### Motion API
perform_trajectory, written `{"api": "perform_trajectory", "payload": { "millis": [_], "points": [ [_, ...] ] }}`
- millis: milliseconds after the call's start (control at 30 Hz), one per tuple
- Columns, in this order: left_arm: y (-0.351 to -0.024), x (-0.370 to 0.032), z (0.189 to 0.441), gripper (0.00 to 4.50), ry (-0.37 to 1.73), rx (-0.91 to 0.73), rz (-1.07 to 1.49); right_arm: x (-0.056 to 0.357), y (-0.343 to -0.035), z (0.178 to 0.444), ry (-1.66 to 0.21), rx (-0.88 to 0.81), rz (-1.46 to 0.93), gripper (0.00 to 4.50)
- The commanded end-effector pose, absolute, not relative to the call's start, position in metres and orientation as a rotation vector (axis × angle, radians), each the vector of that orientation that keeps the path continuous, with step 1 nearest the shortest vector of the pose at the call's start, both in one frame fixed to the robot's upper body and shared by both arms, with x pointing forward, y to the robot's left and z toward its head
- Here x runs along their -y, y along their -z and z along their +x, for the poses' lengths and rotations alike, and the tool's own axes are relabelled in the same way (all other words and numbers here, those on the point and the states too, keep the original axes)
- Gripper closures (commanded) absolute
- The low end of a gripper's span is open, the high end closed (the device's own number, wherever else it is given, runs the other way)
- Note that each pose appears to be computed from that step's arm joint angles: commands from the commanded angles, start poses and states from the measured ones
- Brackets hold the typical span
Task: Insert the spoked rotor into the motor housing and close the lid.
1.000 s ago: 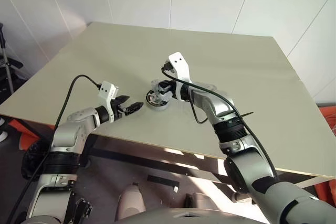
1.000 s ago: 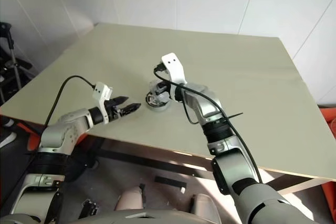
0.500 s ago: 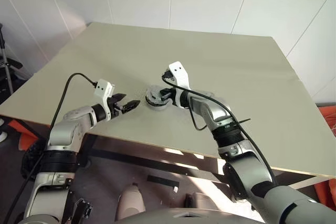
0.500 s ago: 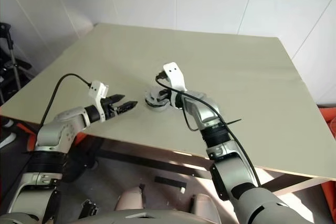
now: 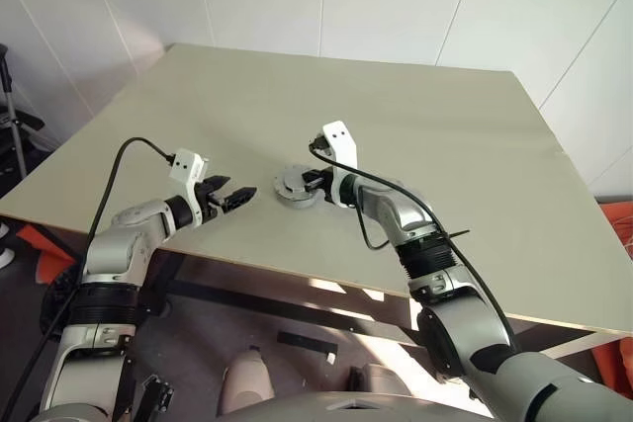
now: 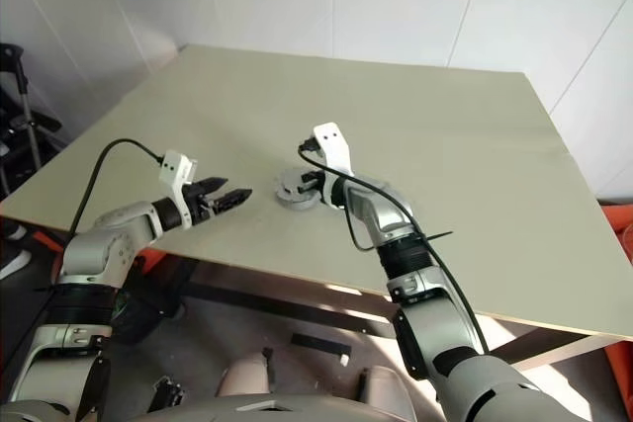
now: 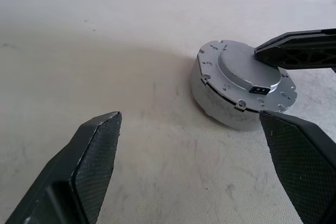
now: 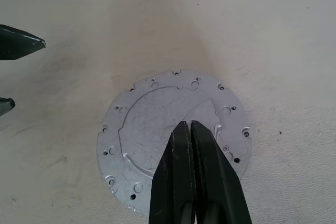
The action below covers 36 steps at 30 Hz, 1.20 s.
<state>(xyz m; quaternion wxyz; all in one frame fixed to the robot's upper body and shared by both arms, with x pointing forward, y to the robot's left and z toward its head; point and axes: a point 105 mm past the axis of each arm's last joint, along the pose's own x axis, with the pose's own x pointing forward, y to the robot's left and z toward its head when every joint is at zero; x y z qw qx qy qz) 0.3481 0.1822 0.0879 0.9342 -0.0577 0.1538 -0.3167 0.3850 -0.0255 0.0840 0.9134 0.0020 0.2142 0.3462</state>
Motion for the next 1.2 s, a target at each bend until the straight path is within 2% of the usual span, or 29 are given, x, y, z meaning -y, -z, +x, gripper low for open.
{"api": "perform_trajectory", "payload": {
  "millis": [33, 200, 300, 367, 667, 700, 1200],
  "points": [
    [-0.106, -0.185, 0.355, 0.03, 0.643, -0.254, -0.093, 0.023, -0.096, 0.382, -0.755, -0.407, 0.043, 4.48],
    [-0.107, -0.181, 0.355, 0.03, 0.668, -0.271, -0.123, 0.019, -0.113, 0.38, -0.813, -0.324, 0.014, 4.48],
    [-0.108, -0.181, 0.355, 0.03, 0.672, -0.277, -0.123, 0.018, -0.114, 0.381, -0.822, -0.298, 0.012, 3.89],
    [-0.109, -0.182, 0.355, 0.03, 0.672, -0.28, -0.121, 0.016, -0.116, 0.379, -0.838, -0.279, 0.02, 3.34],
    [-0.109, -0.186, 0.354, 0.03, 0.668, -0.288, -0.107, 0.008, -0.116, 0.374, -0.891, -0.262, 0.04, 0.22],
    [-0.108, -0.186, 0.353, 0.03, 0.667, -0.288, -0.104, 0.008, -0.116, 0.375, -0.883, -0.255, 0.028, 0.03],
    [-0.11, -0.186, 0.352, 0.03, 0.667, -0.292, -0.088, -0.001, -0.089, 0.378, -0.898, -0.252, 0.023, 0.03]
  ]
}}
